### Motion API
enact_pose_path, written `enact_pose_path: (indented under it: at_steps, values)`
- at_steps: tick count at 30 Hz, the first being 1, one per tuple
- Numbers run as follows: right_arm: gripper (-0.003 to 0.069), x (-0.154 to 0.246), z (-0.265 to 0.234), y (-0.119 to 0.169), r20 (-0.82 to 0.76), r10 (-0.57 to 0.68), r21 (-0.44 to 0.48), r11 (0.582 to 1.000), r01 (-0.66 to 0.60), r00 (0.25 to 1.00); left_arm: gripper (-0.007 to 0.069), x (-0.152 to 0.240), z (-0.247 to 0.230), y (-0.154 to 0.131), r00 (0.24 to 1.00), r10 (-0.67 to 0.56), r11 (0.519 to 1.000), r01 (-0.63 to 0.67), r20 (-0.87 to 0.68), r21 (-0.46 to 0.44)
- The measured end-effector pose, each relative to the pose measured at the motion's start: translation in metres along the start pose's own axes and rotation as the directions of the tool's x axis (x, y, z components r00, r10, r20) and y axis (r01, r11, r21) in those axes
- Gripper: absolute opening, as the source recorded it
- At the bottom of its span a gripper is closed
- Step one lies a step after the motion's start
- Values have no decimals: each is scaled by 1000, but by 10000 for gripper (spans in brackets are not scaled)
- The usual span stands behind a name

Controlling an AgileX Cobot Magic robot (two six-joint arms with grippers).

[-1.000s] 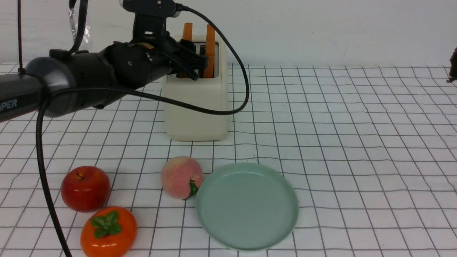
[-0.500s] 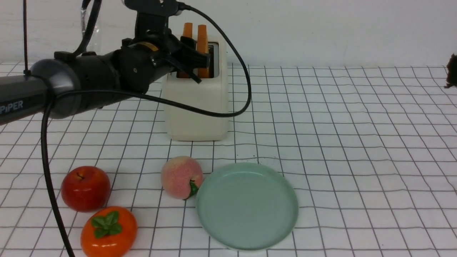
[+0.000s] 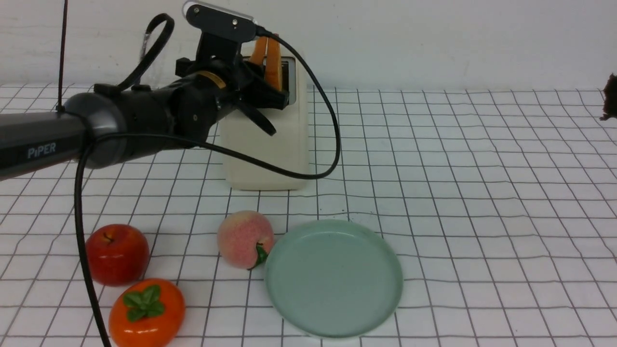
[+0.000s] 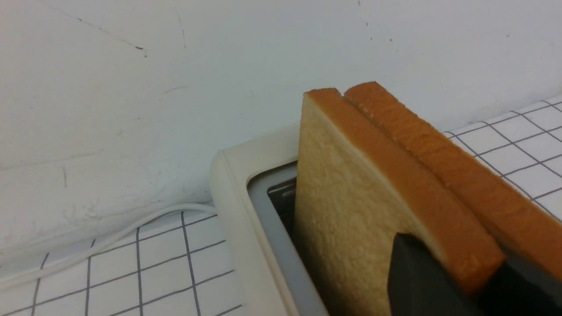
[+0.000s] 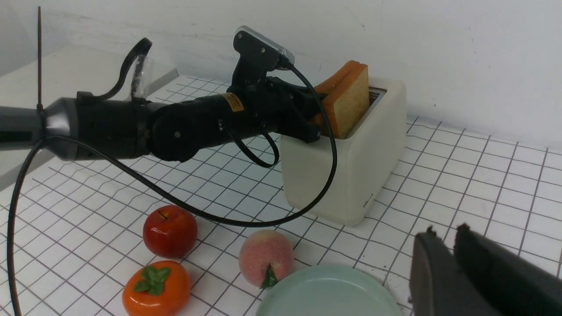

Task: Take toasted bread from bread machine on white checkered table place on plate.
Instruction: 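Reach for a toast slice standing in the toaster with the left gripper, then place the slice of bread on the plate with the left gripper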

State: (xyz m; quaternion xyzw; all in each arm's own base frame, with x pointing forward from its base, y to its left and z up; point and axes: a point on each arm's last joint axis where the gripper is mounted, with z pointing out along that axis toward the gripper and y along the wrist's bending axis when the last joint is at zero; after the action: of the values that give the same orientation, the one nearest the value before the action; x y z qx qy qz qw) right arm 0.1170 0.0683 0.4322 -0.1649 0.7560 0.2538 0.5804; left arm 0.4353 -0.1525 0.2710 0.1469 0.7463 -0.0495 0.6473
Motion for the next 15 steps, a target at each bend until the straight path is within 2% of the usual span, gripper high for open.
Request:
enact_pose_path:
  at_steps: [8, 12, 15]
  values:
    - [85, 0, 0, 0, 0, -1, 0, 1000, 1, 1000, 95, -7, -2, 2, 999, -1, 1000, 1, 44, -14]
    - [85, 0, 0, 0, 0, -1, 0, 1000, 1, 1000, 95, -39, -19, 7, 990, -5, 999, 10, 142, -32]
    - [85, 0, 0, 0, 0, -1, 0, 1000, 1, 1000, 95, -79, -47, 14, 966, -10, 999, 23, 259, -49]
